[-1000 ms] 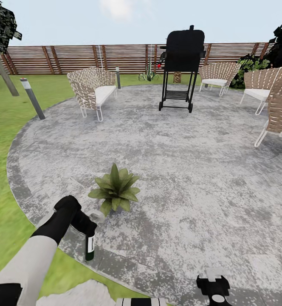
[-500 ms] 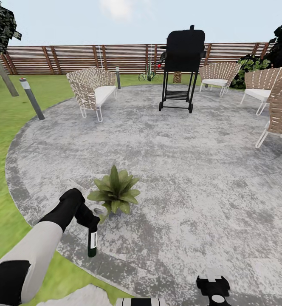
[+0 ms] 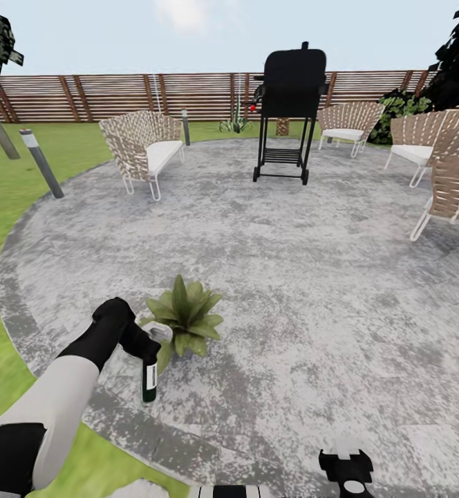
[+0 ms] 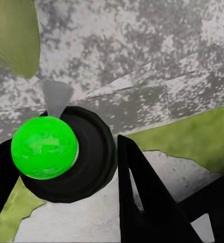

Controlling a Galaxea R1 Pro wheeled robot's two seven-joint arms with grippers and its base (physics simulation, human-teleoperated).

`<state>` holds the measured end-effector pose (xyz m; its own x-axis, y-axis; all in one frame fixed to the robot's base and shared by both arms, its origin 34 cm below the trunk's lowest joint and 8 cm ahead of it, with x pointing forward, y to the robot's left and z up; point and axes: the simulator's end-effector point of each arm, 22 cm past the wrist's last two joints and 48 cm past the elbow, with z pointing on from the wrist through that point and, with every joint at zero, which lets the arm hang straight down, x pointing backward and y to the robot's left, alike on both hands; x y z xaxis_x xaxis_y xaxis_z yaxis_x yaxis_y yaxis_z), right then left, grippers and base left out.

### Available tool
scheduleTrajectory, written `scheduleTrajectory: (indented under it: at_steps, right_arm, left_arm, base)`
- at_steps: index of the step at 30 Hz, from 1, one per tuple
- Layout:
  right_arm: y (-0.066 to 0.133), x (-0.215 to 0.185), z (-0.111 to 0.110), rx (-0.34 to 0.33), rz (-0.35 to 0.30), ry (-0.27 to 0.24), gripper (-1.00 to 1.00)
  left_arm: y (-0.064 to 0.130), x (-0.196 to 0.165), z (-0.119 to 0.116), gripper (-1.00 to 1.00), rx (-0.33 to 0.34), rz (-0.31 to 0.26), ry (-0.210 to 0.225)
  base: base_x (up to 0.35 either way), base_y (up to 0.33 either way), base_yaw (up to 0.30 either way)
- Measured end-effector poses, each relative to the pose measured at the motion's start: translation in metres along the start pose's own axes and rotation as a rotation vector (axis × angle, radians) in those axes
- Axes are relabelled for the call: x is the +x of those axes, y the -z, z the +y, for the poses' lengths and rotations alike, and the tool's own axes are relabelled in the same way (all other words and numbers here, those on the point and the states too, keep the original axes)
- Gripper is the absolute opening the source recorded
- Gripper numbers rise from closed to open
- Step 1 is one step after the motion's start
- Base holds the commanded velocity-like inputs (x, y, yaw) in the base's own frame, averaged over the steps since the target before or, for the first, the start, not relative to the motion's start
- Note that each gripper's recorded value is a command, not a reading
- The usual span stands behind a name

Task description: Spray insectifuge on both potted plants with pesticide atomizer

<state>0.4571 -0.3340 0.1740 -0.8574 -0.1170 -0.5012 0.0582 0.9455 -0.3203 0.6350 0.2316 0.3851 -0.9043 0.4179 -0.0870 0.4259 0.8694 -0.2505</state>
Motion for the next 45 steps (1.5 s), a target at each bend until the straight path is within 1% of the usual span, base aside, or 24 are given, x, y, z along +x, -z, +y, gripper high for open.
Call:
scheduleTrajectory:
  at_steps: [2,4,10,17,22,25,30,34,39,45]
  right_arm:
    - [0.000,0.000,-0.001,0.000,-0.001,0.002,1.00]
    - [0.000,0.000,0.000,-0.002,-0.001,0.003,1.00]
    - [0.003,0.012,0.004,-0.014,0.019,0.011,1.00]
    - [0.003,0.012,0.004,-0.010,0.020,0.003,1.00]
    - [0.003,0.012,0.004,-0.010,0.021,0.002,1.00]
    - [0.003,0.012,0.004,-0.009,0.021,0.003,1.00]
    - [0.003,0.012,0.004,-0.009,0.021,0.003,1.00]
    - [0.003,0.013,0.004,-0.010,0.021,0.003,1.00]
    - [0.003,0.012,0.004,-0.009,0.019,0.003,1.00]
    - [0.003,0.011,0.001,-0.006,0.018,0.007,1.00]
  left_arm:
    - [0.004,-0.006,-0.002,-1.00,-0.004,-0.017,-0.007]
    - [0.004,-0.007,-0.004,-1.00,-0.002,-0.020,-0.011]
    - [-0.001,-0.002,-0.007,-1.00,0.007,-0.010,-0.009]
    - [-0.003,0.000,-0.008,-1.00,0.010,-0.005,-0.006]
    - [-0.003,0.001,-0.007,-1.00,0.006,-0.007,-0.008]
    - [-0.003,0.001,-0.007,-1.00,0.005,-0.007,-0.008]
    - [-0.003,0.002,-0.006,-1.00,0.005,-0.005,-0.007]
    - [-0.003,0.002,-0.007,-1.00,0.005,-0.005,-0.007]
    - [-0.002,0.001,-0.007,-1.00,0.002,-0.006,-0.008]
    - [-0.001,0.000,-0.007,-1.00,0.003,-0.009,-0.010]
  base:
    - [0.000,0.000,-0.135]
    - [0.000,0.000,-0.051]
    - [0.026,-0.013,-0.008]
    - [0.230,-0.039,0.000]
    - [0.062,0.172,-0.084]
    - [0.004,0.032,-0.196]
    - [0.000,0.013,-0.027]
    - [0.000,0.216,-0.009]
    - [0.063,0.297,-0.205]
    - [0.046,0.073,-0.062]
